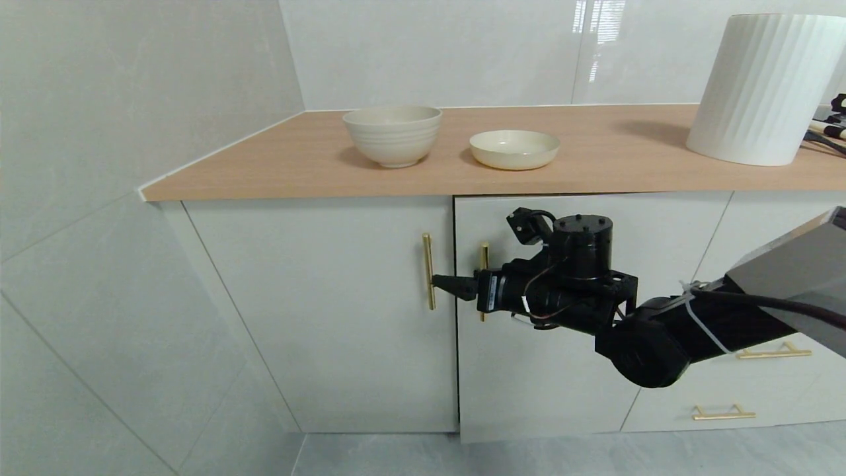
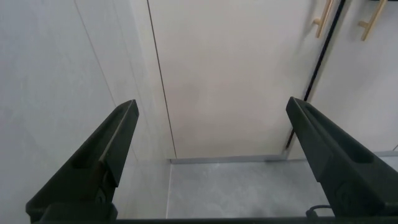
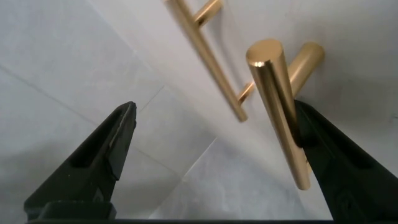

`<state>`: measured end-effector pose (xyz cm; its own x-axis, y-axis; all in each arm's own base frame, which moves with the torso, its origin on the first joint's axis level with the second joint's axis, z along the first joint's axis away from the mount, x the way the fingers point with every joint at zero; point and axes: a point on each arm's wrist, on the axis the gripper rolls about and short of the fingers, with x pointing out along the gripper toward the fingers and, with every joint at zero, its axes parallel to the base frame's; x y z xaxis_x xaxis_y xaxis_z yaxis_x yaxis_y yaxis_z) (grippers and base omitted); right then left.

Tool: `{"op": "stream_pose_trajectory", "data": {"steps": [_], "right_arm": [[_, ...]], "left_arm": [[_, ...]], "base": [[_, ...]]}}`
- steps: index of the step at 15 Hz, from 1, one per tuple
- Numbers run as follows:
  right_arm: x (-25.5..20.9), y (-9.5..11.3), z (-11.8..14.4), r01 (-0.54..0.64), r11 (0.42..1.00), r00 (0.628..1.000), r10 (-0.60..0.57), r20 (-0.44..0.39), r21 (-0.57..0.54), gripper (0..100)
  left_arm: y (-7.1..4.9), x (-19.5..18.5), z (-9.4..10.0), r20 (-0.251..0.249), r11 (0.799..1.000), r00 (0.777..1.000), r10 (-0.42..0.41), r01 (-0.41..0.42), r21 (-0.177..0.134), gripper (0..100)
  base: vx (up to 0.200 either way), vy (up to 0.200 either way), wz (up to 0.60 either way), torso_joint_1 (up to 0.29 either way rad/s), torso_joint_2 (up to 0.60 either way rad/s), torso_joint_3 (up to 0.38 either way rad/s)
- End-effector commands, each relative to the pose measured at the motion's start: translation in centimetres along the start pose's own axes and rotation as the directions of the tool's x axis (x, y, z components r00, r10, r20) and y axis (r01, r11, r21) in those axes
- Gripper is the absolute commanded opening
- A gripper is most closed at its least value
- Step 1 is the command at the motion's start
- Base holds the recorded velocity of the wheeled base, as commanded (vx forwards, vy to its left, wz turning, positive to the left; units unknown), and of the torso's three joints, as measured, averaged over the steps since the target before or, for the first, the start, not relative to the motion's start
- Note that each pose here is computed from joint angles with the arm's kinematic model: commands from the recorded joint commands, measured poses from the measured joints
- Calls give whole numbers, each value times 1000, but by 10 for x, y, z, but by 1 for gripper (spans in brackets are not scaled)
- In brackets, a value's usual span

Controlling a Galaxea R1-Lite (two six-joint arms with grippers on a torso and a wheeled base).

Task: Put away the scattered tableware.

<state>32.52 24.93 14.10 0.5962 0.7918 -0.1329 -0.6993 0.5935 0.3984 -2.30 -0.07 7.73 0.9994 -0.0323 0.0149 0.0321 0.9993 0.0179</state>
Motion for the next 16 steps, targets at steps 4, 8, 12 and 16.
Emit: {"op": "stream_pose_trajectory", "data": {"steps": [4,8,12,16], "right_arm": [[-35,24,-15,-62,998,998,62,1,-15,100],[-57,33,-19,-75,997,997,75,-3,-18,100],[-81,40,-18,-114,993,993,114,-21,-22,100],[-102,46,-28,-126,992,990,125,-62,-11,100]], "left_arm": [[0,0,-1,-4,999,1000,-6,6,42,100],[0,-1,5,16,998,1000,-1,0,57,100],[0,-7,76,-34,997,998,-54,56,61,100],[-3,92,128,-395,956,890,-227,282,87,100]], "base": [[0,0,0,0,0,0],[0,0,0,0,0,0],[0,0,0,0,0,0],[0,0,0,0,0,0]]}}
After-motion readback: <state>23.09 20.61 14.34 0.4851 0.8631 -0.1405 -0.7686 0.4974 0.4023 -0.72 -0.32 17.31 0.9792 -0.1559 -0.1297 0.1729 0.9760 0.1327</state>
